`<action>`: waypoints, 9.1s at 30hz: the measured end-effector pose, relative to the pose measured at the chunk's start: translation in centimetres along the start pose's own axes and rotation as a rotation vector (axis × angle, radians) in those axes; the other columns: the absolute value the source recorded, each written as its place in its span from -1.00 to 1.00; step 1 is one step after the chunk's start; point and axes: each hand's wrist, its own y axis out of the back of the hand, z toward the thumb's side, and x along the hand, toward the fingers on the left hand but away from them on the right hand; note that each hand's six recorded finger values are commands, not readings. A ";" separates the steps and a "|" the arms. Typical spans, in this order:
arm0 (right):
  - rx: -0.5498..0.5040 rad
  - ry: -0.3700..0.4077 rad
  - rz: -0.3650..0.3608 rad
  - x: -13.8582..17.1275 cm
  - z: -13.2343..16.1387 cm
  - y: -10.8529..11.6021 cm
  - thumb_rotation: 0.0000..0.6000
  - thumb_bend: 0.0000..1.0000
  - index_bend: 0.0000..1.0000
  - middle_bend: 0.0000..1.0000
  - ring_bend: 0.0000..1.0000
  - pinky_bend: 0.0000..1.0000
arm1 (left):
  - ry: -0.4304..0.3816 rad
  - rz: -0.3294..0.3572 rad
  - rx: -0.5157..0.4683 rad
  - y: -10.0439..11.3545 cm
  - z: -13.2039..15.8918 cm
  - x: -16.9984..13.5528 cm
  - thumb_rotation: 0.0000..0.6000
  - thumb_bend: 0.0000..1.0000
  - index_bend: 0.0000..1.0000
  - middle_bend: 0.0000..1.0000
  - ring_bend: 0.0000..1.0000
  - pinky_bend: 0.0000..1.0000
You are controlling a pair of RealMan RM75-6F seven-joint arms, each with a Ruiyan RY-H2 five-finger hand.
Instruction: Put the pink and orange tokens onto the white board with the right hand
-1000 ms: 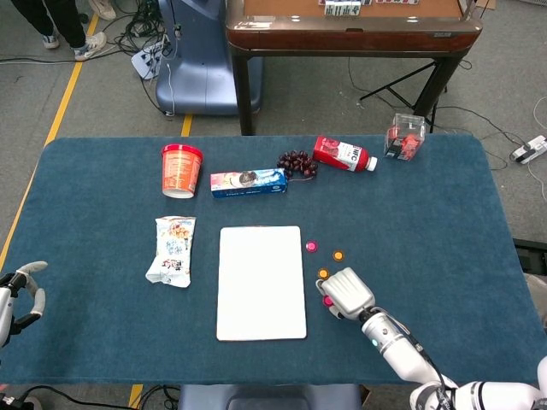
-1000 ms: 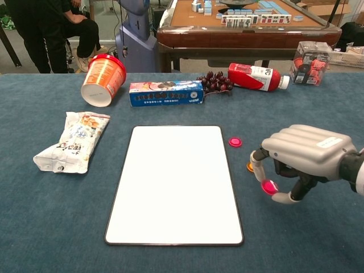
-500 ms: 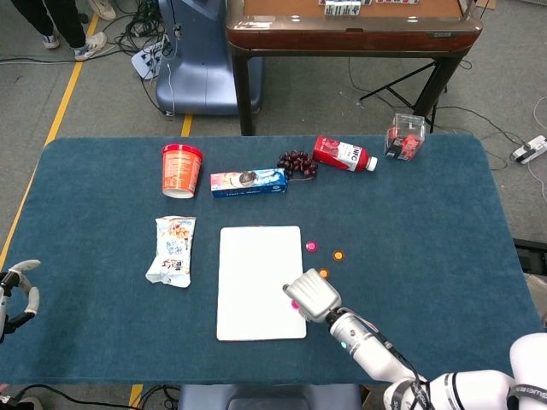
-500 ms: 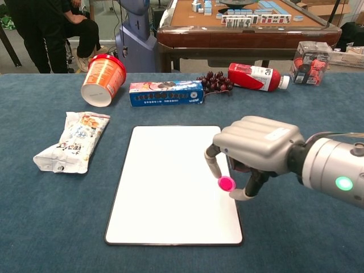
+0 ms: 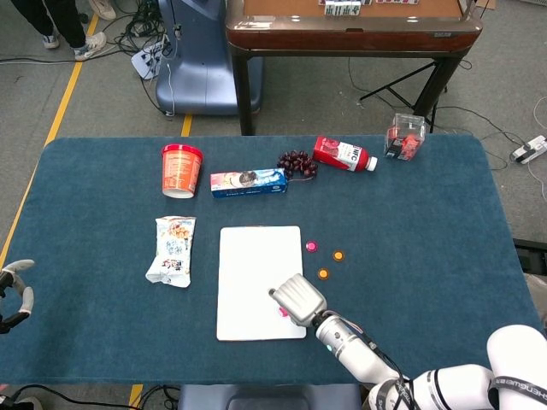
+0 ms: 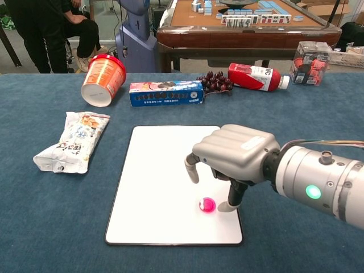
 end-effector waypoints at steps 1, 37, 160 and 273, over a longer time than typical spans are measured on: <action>-0.001 -0.001 -0.001 0.0 0.0 0.0 1.00 -0.90 -0.26 1.00 1.00 1.00 | 0.000 0.000 0.000 0.0 0.0 0.0 1.00 0.04 -0.28 0.23 -0.08 0.08; -0.013 -0.359 0.027 -5.2 -12.8 1.9 1.00 -0.67 -0.26 1.00 1.00 1.00 | -0.006 0.002 -0.026 0.3 -0.1 0.0 1.00 0.04 -0.27 0.24 -0.08 0.08; 0.012 0.038 0.039 -3.0 1.5 1.3 1.00 -0.42 0.00 1.00 1.00 1.00 | 0.034 -0.003 -0.033 0.9 -1.1 -0.2 1.00 0.04 -0.27 0.24 -0.08 0.08; 0.006 -0.288 0.135 -2.4 -11.2 -3.4 1.00 -0.52 -0.11 1.00 1.00 1.00 | 0.010 -0.022 -0.027 0.5 -0.4 -0.3 1.00 0.04 -0.26 0.24 -0.08 0.08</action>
